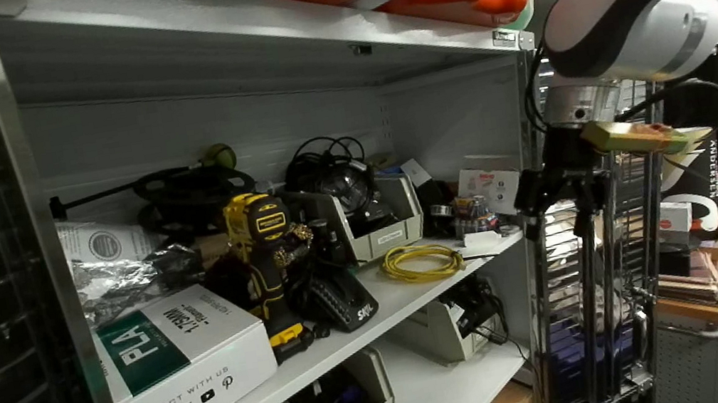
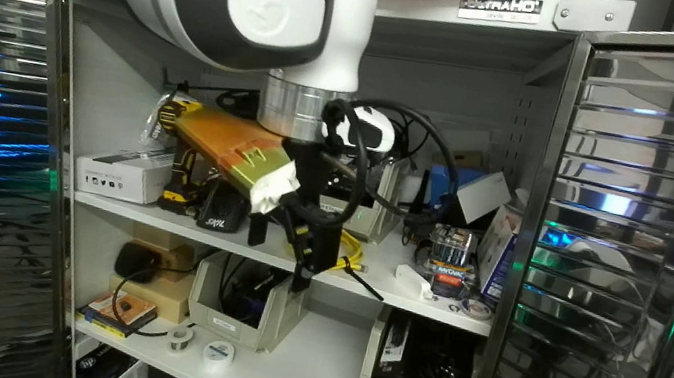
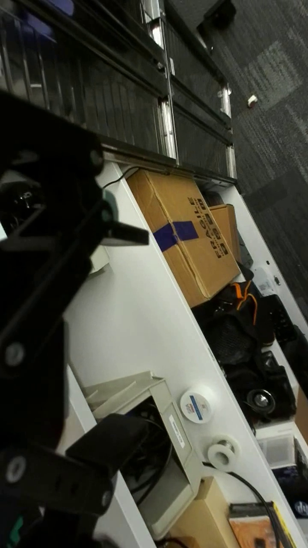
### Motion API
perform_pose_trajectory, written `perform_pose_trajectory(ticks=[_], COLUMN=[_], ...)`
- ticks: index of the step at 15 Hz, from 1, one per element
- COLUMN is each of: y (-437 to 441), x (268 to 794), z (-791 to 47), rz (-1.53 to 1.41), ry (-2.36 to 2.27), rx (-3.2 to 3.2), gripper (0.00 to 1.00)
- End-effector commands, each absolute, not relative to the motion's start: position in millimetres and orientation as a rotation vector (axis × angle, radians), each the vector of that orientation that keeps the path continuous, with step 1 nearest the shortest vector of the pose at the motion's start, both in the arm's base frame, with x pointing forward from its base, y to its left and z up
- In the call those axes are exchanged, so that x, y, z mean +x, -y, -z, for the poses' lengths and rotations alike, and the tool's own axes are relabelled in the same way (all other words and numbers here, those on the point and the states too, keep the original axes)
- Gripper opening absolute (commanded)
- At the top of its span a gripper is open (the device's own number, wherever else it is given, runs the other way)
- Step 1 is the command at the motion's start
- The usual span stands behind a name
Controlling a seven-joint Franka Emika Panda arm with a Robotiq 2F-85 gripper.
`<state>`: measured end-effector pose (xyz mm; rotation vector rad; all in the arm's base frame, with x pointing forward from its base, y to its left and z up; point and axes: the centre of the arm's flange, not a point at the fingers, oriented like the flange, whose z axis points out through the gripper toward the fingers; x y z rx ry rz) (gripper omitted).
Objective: Put the yellow cable in the compartment.
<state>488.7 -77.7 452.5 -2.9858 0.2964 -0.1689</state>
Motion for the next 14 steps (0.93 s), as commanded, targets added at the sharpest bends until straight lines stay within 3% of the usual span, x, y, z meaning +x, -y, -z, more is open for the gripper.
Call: perform_pose_trajectory(ticks=[1,14], y=[77.8,41.3], x=[560.3,679.2], z=[-443.9,-423.5], rz=[0.202,0.384], ry=[-0.365,-0.424], rx=[-3.018,-2.989], gripper=[1.00,1.00])
